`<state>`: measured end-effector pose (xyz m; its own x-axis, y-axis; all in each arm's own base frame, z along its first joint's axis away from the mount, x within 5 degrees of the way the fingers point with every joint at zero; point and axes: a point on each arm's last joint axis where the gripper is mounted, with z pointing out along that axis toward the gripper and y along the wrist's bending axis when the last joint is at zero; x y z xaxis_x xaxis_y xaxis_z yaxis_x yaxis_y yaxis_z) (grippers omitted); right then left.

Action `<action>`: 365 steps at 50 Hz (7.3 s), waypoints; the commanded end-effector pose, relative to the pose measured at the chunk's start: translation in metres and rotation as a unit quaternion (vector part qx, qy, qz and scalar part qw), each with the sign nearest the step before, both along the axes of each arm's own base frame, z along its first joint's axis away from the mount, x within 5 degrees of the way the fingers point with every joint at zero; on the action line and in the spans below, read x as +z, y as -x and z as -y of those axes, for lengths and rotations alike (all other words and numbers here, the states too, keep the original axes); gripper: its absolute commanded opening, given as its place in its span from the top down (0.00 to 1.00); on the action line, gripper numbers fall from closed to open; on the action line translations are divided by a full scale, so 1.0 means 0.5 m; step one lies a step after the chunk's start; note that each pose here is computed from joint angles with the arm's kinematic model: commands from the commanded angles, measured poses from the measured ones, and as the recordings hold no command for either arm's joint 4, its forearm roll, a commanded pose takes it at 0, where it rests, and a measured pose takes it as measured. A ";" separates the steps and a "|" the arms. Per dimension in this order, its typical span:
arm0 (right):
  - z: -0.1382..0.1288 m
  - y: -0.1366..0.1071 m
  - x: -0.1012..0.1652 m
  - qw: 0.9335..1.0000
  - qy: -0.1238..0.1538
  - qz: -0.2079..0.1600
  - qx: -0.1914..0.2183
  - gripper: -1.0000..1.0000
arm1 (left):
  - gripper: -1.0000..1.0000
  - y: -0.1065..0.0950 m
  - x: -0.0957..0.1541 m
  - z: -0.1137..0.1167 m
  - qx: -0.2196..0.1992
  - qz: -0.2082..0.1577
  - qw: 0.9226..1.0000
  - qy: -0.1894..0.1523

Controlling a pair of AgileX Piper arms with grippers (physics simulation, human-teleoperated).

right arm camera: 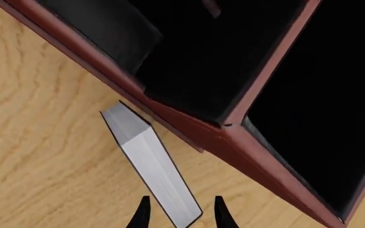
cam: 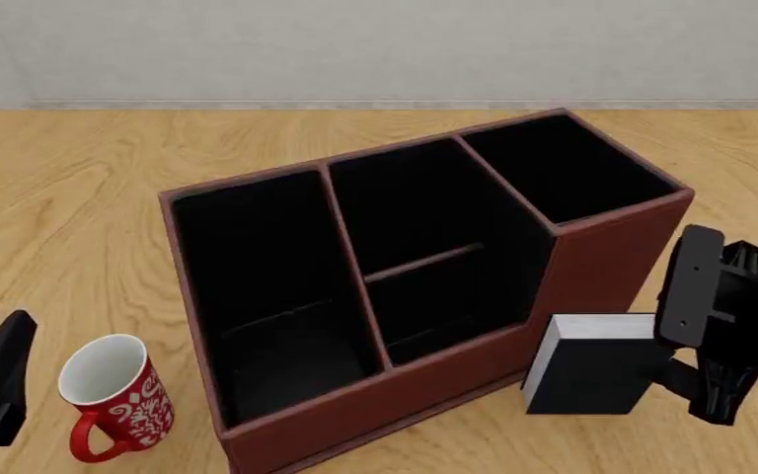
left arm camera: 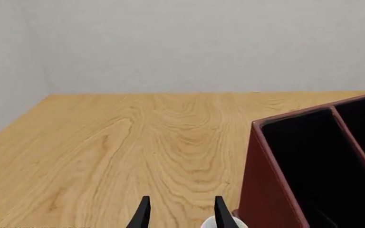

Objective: Pick up the book and place it in the right compartment of the caddy.

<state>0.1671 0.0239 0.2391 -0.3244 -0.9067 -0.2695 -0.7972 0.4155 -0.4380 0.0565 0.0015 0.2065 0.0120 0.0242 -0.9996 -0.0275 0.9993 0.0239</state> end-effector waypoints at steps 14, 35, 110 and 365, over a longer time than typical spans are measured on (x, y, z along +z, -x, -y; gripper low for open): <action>-0.036 -0.018 -0.040 1.000 -0.018 -0.020 0.008 0.00 | 0.00 0.000 -0.001 -0.001 0.004 -0.002 1.000 -0.001; -0.061 0.003 -0.042 0.998 -0.035 -0.045 0.007 1.00 | 0.00 0.000 -0.001 -0.002 0.008 -0.004 1.000 -0.001; -0.119 0.136 0.047 0.987 -0.083 -0.136 -0.003 1.00 | 0.00 0.000 -0.001 -0.002 0.010 -0.002 1.000 0.002; -0.156 -0.162 0.437 0.971 -0.201 0.047 -0.124 1.00 | 0.00 0.000 -0.005 0.000 0.001 -0.014 1.000 -0.008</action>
